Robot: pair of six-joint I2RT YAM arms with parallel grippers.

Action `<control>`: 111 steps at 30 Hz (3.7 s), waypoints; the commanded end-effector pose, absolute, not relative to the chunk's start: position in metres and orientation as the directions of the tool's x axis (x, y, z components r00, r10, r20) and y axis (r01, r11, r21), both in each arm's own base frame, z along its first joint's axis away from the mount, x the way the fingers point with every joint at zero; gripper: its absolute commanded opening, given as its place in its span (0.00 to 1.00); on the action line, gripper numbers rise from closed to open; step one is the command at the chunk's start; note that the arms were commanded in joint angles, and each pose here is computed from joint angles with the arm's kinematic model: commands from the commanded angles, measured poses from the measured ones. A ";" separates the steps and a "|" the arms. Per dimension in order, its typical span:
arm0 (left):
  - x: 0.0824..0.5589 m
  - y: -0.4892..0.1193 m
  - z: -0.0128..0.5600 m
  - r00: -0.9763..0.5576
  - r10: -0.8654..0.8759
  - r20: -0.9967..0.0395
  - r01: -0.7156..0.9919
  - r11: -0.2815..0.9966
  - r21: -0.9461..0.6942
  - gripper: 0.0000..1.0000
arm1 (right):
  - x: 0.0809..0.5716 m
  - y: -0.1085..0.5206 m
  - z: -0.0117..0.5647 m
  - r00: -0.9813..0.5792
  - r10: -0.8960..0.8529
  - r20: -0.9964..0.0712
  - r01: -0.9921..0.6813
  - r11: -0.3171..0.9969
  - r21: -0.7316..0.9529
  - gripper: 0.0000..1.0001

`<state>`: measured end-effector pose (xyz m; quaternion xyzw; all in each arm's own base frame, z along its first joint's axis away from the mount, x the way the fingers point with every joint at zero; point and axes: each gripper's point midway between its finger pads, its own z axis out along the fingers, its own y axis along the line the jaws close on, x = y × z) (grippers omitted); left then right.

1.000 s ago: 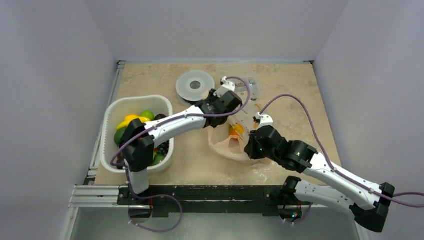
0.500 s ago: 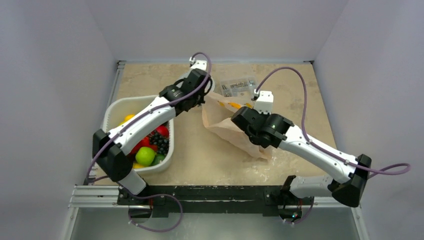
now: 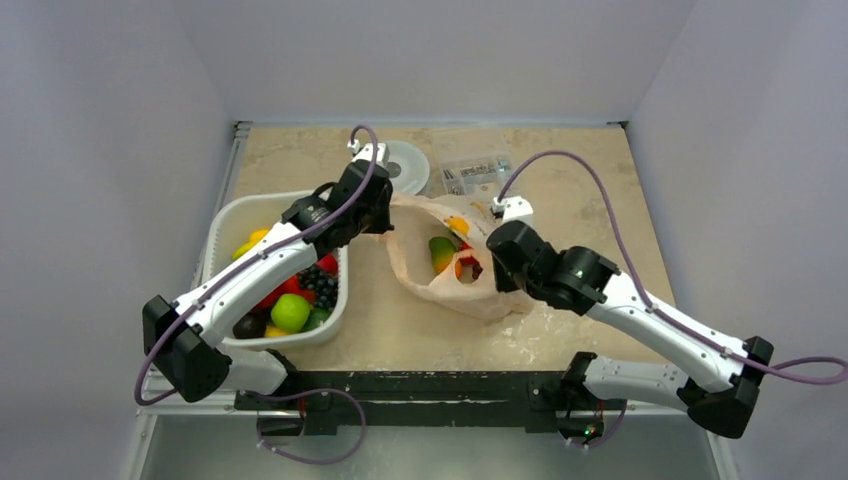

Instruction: Take the fake fruits out of the plastic bag

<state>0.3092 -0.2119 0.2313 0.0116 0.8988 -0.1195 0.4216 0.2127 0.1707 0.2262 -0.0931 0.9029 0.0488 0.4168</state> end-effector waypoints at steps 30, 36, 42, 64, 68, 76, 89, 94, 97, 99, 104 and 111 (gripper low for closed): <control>0.131 -0.275 0.305 -0.715 0.080 -0.694 0.625 0.518 -0.584 0.59 | 0.168 0.214 0.163 -0.783 -0.079 -0.616 -0.301 0.916 0.265 0.00; 0.158 -0.303 0.266 -0.698 0.014 -0.716 0.542 0.664 -0.515 0.40 | 0.162 0.205 0.155 -0.792 -0.085 -0.605 -0.292 0.923 0.251 0.00; 0.187 -0.327 0.225 -0.703 0.002 -0.711 0.467 0.756 -0.459 0.26 | 0.157 0.196 0.155 -0.787 -0.055 -0.614 -0.279 0.920 0.275 0.00; 0.179 -0.367 0.094 -0.791 0.105 -0.603 0.421 0.808 -0.412 0.13 | 0.134 0.182 0.115 -0.873 0.071 -0.483 -0.098 0.944 0.315 0.00; 0.186 -0.360 0.103 -0.769 0.091 -0.632 0.417 0.822 -0.389 0.27 | 0.133 0.180 0.107 -0.875 0.076 -0.478 -0.087 0.946 0.311 0.00; 0.230 -0.347 0.128 -0.705 0.049 -0.708 0.361 0.883 -0.299 0.61 | 0.139 0.186 0.110 -0.863 0.064 -0.502 -0.113 0.943 0.314 0.00; 0.275 -0.346 0.110 -0.676 -0.009 -0.737 0.242 0.942 -0.233 0.66 | 0.147 0.188 0.124 -0.832 0.074 -0.550 -0.132 0.937 0.325 0.00; 0.288 -0.350 0.100 -0.667 -0.032 -0.745 0.212 0.950 -0.231 0.74 | 0.151 0.189 0.129 -0.820 0.080 -0.567 -0.135 0.935 0.328 0.00; 0.295 -0.354 0.091 -0.680 -0.029 -0.733 0.199 0.954 -0.223 0.79 | 0.152 0.190 0.131 -0.816 0.078 -0.572 -0.141 0.934 0.328 0.00; 0.298 -0.360 0.085 -0.686 -0.033 -0.727 0.206 0.949 -0.237 0.85 | 0.153 0.189 0.132 -0.815 0.072 -0.576 -0.144 0.936 0.322 0.00; 0.299 -0.367 0.070 -0.706 -0.017 -0.708 0.214 0.948 -0.237 0.83 | 0.153 0.187 0.134 -0.811 0.065 -0.582 -0.149 0.938 0.312 0.00; 0.300 -0.357 0.064 -0.717 0.006 -0.697 0.205 0.957 -0.203 0.54 | 0.157 0.185 0.138 -0.795 0.060 -0.604 -0.155 0.942 0.297 0.00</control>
